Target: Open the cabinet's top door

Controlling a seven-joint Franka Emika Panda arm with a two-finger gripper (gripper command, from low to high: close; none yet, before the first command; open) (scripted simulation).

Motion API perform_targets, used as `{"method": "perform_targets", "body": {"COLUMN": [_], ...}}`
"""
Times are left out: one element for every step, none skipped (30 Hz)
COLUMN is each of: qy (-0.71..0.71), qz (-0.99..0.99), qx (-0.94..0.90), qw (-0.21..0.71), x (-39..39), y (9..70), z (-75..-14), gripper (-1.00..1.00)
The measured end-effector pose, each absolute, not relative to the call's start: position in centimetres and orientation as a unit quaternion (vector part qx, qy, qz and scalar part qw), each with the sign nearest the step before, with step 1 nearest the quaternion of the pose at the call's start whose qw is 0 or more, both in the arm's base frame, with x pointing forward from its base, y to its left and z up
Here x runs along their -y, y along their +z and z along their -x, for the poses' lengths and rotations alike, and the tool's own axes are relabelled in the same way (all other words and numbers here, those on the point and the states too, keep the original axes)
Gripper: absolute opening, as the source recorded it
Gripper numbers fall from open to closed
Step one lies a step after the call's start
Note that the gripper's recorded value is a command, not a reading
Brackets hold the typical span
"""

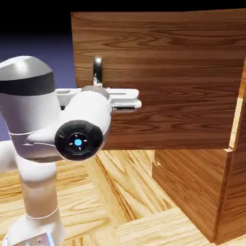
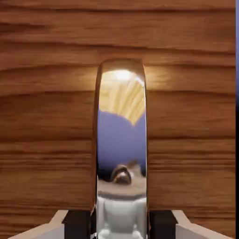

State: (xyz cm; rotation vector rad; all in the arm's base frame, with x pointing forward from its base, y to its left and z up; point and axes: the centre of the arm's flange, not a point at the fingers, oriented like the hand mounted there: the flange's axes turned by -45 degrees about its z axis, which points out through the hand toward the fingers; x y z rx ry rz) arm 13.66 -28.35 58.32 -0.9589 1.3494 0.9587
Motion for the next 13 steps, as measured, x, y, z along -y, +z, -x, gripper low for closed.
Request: {"method": "perform_targets", "body": {"qy": [0.416,0.423,0.429,0.436,0.442,0.448,0.454,0.459,0.465,0.47,0.475,0.48,0.485], "qz": [0.416,0.423,0.429,0.436,0.442,0.448,0.454,0.459,0.465,0.47,0.475,0.48,0.485], "qx": [-0.572,-0.567,-0.562,-0.557,-0.552,-0.547,-0.542,-0.538,-0.533,-0.528,-0.524,-0.519,-0.514], "qw": [0.571,0.567,0.562,0.557,0.552,0.547,0.542,0.538,0.533,0.528,0.524,0.519,0.514], "x": [29.3,30.2,31.2,32.1,32.9,33.8,34.7,35.5,36.3,37.1,37.9,38.6,39.4], "y": [58.3,58.3,58.3,58.3,58.3,58.3,58.3,58.3,58.3,58.3,58.3,58.3,58.3], "z": [-13.7,-13.8,-13.9,-14.0,-14.1,-14.2,-14.4,-14.6,-14.7,-14.9,-15.1,-15.4,-15.6], "gripper": [-1.0,-1.0,-1.0,-1.0,-1.0,-1.0,-1.0,-1.0,-1.0,-1.0,-1.0,-1.0,-1.0]}}
